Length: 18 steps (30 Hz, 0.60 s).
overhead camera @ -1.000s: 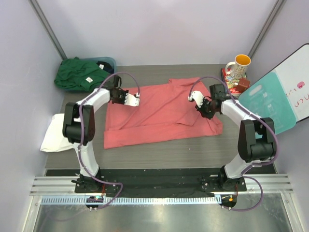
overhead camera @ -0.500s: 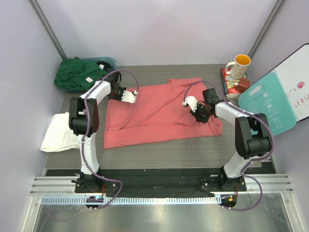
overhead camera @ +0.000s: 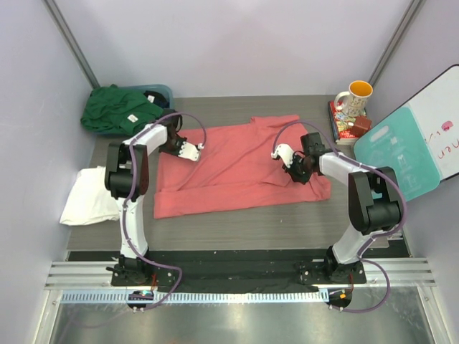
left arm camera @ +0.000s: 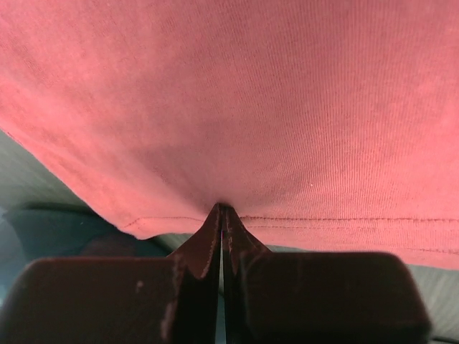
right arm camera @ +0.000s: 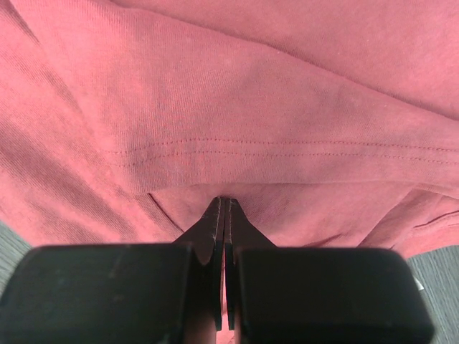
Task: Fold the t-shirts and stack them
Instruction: Fold the flattened tshirt in 1/3 of the way
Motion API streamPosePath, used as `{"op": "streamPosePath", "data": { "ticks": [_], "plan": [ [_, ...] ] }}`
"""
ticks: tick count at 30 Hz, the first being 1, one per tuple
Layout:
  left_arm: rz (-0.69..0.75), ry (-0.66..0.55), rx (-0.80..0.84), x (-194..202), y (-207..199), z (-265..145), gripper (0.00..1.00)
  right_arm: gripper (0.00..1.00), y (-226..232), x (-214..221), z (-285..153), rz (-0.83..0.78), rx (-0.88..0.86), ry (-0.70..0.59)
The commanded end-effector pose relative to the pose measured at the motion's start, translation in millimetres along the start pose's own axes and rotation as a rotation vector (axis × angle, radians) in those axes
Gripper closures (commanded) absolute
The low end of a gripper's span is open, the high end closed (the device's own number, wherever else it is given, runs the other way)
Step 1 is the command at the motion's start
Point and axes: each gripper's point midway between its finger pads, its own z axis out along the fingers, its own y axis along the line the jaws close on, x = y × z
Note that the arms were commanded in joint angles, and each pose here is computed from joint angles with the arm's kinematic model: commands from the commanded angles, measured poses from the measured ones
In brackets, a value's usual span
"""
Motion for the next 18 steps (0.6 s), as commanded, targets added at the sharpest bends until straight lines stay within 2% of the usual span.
{"op": "streamPosePath", "data": {
  "ticks": [1,9,18],
  "plan": [
    [0.018,0.086,0.007,16,-7,23,1.00,0.99,15,20,2,-0.006,-0.018,0.053],
    [0.016,0.116,-0.024,21,-2,17,1.00,0.99,37,51,-7,-0.048,-0.026,0.126],
    [0.025,0.114,-0.006,32,-17,11,1.00,0.99,48,68,-18,-0.081,-0.017,0.167]
  ]
}}
